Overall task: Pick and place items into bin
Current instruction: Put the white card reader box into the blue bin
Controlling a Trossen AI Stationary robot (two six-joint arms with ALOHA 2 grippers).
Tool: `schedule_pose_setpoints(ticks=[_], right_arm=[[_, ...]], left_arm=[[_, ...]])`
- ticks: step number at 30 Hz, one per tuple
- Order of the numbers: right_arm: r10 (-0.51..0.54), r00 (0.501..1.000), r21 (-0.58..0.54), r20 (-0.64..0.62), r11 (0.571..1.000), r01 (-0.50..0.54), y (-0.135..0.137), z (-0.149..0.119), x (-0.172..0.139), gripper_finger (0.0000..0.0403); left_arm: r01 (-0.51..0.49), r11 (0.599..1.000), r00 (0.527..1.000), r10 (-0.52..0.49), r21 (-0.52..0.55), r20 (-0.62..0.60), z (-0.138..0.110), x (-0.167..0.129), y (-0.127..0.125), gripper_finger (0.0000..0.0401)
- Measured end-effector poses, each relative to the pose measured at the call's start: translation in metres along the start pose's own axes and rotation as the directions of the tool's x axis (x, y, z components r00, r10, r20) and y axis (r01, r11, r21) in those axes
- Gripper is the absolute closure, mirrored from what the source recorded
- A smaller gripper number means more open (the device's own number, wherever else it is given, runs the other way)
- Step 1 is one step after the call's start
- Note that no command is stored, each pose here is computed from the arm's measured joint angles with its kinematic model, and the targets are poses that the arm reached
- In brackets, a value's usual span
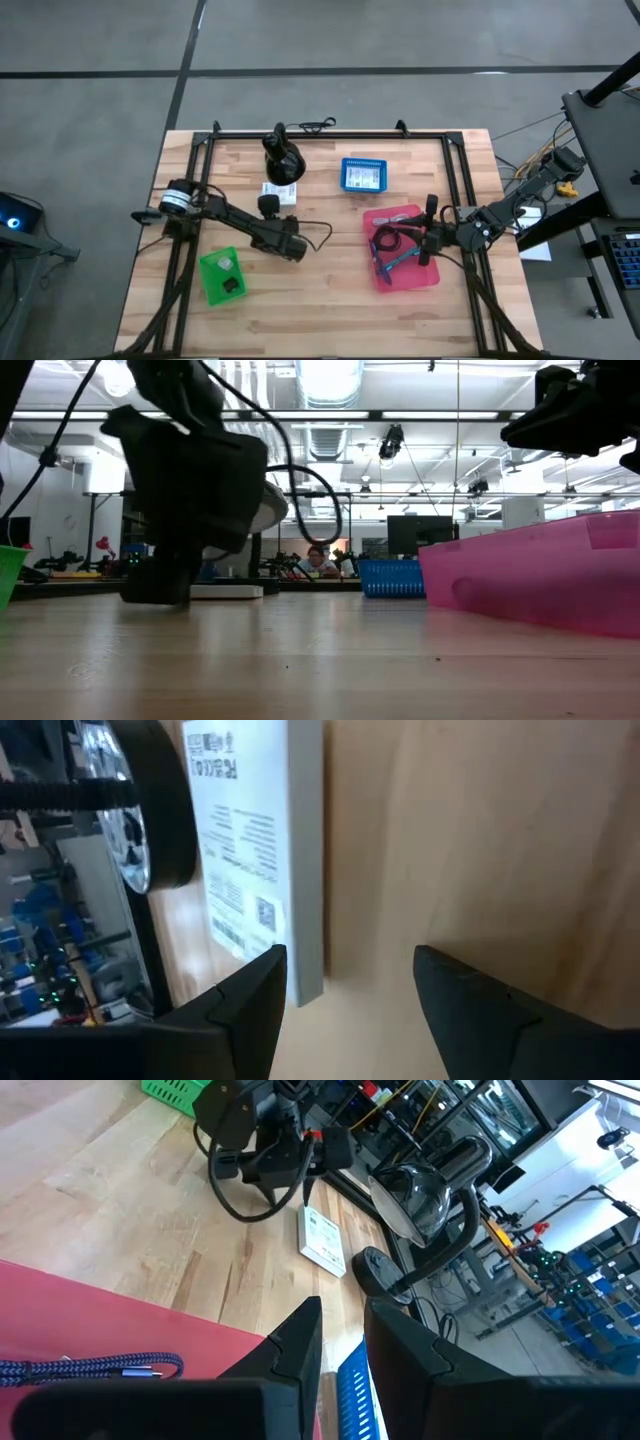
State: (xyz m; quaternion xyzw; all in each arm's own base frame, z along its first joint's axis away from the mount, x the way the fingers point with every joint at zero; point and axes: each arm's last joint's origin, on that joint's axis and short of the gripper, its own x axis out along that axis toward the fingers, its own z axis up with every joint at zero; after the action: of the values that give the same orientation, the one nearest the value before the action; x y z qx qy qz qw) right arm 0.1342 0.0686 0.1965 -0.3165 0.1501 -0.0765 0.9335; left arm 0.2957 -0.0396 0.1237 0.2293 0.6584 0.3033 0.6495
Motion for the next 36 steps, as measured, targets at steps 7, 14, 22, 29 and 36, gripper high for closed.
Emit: schedule_pose_setpoints(ticks=[7, 14, 22, 29, 36], right_arm=[[0.000, 1.000, 0.000, 0.000, 1.000, 0.000, 0.000, 0.000, 0.000, 0.0335], [0.000, 1.000, 0.000, 0.000, 1.000, 0.000, 0.000, 0.000, 0.000, 0.0335], [0.000, 1.000, 0.019, 0.000, 1.000, 0.000, 0.000, 0.000, 0.000, 0.0335], [0.000, 1.000, 0.020, 0.001, 1.000, 0.000, 0.000, 0.000, 0.000, 0.0335], [-0.001, 1.000, 0.020, 0.001, 1.000, 0.001, 0.000, 0.000, 0.000, 0.0335]], left_arm=[[-0.017, 1.000, 1.000, 0.017, -0.001, 0.025, -0.019, 0.011, -0.002, 0.0196], [0.047, 0.998, 0.996, -0.044, -0.043, 0.081, -0.028, 0.011, 0.008, 0.0196], [0.140, 0.984, 0.984, -0.126, -0.111, 0.123, -0.040, 0.013, 0.022, 0.0196], [0.135, 0.985, 0.984, -0.121, -0.106, 0.127, -0.042, 0.019, 0.031, 0.0196], [0.143, 0.975, 0.986, -0.126, -0.169, 0.108, -0.034, 0.036, 0.045, 0.0196]])
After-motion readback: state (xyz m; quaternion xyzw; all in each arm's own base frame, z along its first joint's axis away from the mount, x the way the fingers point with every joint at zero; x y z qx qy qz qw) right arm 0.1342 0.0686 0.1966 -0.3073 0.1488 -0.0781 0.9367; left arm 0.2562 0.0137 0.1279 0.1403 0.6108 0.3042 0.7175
